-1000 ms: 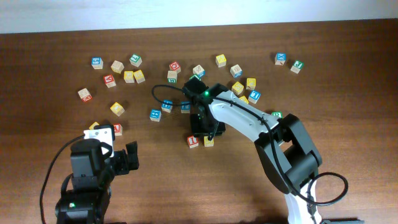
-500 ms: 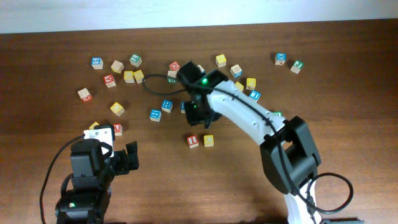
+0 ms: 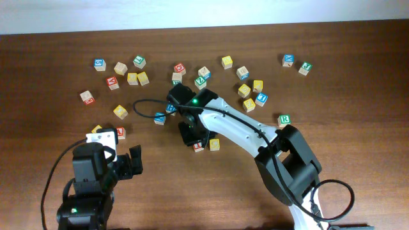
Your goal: Spell out ICRA
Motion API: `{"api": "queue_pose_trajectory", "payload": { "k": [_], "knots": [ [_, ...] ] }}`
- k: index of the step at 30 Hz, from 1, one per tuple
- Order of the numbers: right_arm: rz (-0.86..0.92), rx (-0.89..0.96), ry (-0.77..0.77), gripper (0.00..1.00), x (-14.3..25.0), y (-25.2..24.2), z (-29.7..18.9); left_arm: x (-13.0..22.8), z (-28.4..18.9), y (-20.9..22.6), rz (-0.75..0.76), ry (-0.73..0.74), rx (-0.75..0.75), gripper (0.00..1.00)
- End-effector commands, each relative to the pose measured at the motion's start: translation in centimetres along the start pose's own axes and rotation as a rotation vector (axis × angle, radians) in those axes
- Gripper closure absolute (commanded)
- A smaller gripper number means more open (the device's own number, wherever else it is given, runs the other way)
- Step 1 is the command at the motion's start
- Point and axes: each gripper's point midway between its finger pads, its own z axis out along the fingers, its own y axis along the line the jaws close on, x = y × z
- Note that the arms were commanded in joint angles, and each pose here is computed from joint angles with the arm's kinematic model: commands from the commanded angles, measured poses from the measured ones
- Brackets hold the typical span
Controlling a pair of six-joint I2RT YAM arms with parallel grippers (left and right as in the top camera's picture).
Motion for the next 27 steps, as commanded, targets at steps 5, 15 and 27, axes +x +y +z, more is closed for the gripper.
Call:
{"api": "queue_pose_trajectory", "payload": {
  "k": [5, 15, 27],
  "knots": [
    [0.0, -0.02, 0.035, 0.57, 1.04, 0.49, 1.55, -0.63, -0.34, 0.19, 0.008, -0.019, -0.009, 0.01],
    [0.088, -0.011, 0.049, 0.66, 1.55, 0.18, 2.16, -0.63, -0.34, 0.2, 0.008, -0.019, -0.009, 0.01],
    [0.16, -0.006, 0.048, 0.7, 1.51, 0.08, 2.16, -0.63, -0.34, 0.2, 0.008, -0.019, -0.009, 0.01]
  ]
}}
